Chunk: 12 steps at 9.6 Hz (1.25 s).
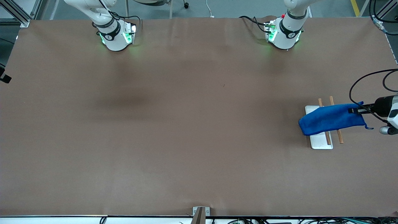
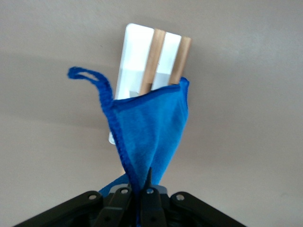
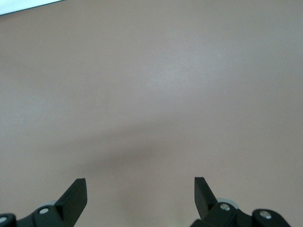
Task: Right arm passes towel to left arm to hang
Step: 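Lower the towel over the wooden dowels with the left gripper, then open the left gripper to release the towel on the dowels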
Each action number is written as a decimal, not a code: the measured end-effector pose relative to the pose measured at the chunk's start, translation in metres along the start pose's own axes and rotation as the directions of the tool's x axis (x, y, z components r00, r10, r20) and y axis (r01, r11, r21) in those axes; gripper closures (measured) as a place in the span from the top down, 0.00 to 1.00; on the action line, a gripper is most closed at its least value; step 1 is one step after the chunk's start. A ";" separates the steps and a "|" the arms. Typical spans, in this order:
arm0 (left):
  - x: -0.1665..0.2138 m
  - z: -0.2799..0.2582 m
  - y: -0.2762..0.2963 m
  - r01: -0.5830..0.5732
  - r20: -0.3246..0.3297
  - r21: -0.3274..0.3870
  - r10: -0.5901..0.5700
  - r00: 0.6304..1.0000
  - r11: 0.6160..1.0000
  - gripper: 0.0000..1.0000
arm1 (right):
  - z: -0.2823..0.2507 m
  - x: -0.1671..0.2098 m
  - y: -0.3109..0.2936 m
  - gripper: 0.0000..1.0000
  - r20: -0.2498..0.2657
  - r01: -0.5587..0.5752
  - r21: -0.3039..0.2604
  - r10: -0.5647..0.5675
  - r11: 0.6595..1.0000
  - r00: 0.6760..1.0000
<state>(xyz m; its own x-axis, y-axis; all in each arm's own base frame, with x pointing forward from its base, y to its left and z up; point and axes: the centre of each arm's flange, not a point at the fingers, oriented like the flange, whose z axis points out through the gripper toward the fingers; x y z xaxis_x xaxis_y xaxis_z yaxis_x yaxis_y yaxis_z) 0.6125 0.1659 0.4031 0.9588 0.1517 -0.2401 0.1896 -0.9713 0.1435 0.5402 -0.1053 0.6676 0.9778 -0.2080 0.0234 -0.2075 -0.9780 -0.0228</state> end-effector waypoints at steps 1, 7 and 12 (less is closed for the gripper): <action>0.004 0.002 -0.010 -0.016 -0.022 0.004 0.016 1.000 1.000 0.02 | 0.005 0.000 0.000 1.00 0.011 0.002 0.000 -0.002 1.000 1.000; 0.027 0.037 -0.065 -0.088 -0.070 0.023 0.089 0.994 0.996 0.03 | 0.011 0.000 -0.012 1.00 0.023 0.026 -0.004 -0.026 1.000 0.999; 0.030 0.060 -0.096 -0.081 -0.050 0.001 0.081 0.995 0.997 0.41 | 0.009 -0.001 -0.013 1.00 0.023 0.030 -0.004 -0.030 1.000 0.999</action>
<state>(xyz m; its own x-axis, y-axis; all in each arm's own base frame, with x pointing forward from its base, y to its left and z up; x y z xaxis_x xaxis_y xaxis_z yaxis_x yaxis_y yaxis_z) 0.6104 0.2527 0.3249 0.9804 0.0817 -0.1794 0.1113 -0.9805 0.1617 0.5418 -0.0918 0.6584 0.9839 -0.1786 0.0007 -0.1785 -0.9838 -0.0181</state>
